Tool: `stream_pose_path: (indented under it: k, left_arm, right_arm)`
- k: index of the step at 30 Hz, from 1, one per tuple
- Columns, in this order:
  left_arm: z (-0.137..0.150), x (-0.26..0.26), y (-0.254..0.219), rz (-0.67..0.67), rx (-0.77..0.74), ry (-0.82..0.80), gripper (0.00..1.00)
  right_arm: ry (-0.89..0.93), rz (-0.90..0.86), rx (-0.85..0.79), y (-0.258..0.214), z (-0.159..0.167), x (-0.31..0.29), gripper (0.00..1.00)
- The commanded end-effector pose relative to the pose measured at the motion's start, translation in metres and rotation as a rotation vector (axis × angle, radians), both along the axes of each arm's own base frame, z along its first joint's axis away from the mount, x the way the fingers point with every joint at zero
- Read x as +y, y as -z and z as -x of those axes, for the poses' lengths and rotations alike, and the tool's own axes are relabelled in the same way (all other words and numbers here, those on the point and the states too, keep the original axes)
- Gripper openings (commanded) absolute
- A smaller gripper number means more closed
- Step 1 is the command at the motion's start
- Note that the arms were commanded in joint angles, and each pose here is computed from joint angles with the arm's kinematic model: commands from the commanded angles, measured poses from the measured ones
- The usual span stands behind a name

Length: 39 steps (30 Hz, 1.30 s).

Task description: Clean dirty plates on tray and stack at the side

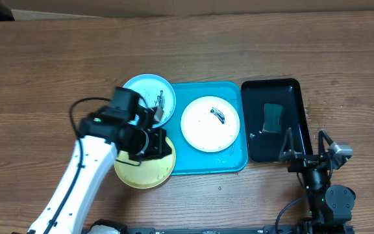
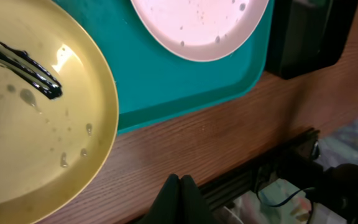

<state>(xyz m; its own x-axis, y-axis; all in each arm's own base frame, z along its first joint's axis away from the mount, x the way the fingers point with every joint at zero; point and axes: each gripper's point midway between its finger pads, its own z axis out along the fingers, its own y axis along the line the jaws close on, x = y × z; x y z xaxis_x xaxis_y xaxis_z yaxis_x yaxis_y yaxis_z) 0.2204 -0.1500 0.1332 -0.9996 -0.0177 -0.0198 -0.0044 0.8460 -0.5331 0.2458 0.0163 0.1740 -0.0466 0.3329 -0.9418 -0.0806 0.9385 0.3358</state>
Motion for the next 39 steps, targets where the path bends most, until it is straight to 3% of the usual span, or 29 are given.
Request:
stream_pose_path:
  k: [1, 6, 12, 18, 23, 26, 28, 32, 35, 39]
  left_arm:
    - [-0.003, -0.003, 0.008, -0.081, -0.003, -0.053, 0.04]
    - [-0.018, -0.014, 0.007, -0.095, -0.054, -0.122, 0.04]
    - [-0.035, -0.009, 0.006, -0.121, -0.106, -0.201, 0.04]
    - [-0.043, 0.004, 0.011, -0.227, -0.155, -0.247, 0.04]
    - [-0.043, -0.002, 0.021, -0.265, -0.15, -0.228, 0.21]
    - [-0.044, -0.01, 0.034, -0.259, -0.114, -0.207, 0.27]
    - [-0.046, -0.013, 0.043, -0.259, -0.086, -0.202, 0.26]
    - [-0.054, -0.018, 0.057, -0.262, -0.078, -0.201, 0.2]
    - [-0.063, -0.019, 0.061, -0.269, -0.102, -0.21, 0.3]
    - [-0.074, -0.021, 0.064, -0.264, -0.133, -0.219, 0.31]
  right_arm:
    - [-0.192, -0.033, -0.004, 0.0, 0.006, 0.032, 1.0]
    - [-0.187, -0.077, 0.105, -0.006, 0.012, 0.032, 1.0]
    - [-0.099, -0.033, 0.181, -0.08, 0.011, 0.017, 1.0]
    - [-0.026, 0.09, 0.565, -0.115, -0.017, 0.0, 1.0]
    - [-0.122, 0.048, 0.801, -0.126, -0.054, 0.016, 1.0]
    - [-0.206, 0.001, 0.919, -0.116, -0.069, 0.03, 1.0]
    - [-0.218, 0.009, 0.951, -0.107, -0.082, 0.031, 1.0]
    - [-0.089, -0.041, 1.098, -0.069, -0.095, 0.016, 1.0]
    - [-0.022, -0.044, 1.199, -0.041, -0.099, 0.008, 1.0]
    - [-0.016, -0.041, 1.287, -0.013, -0.106, 0.007, 1.0]
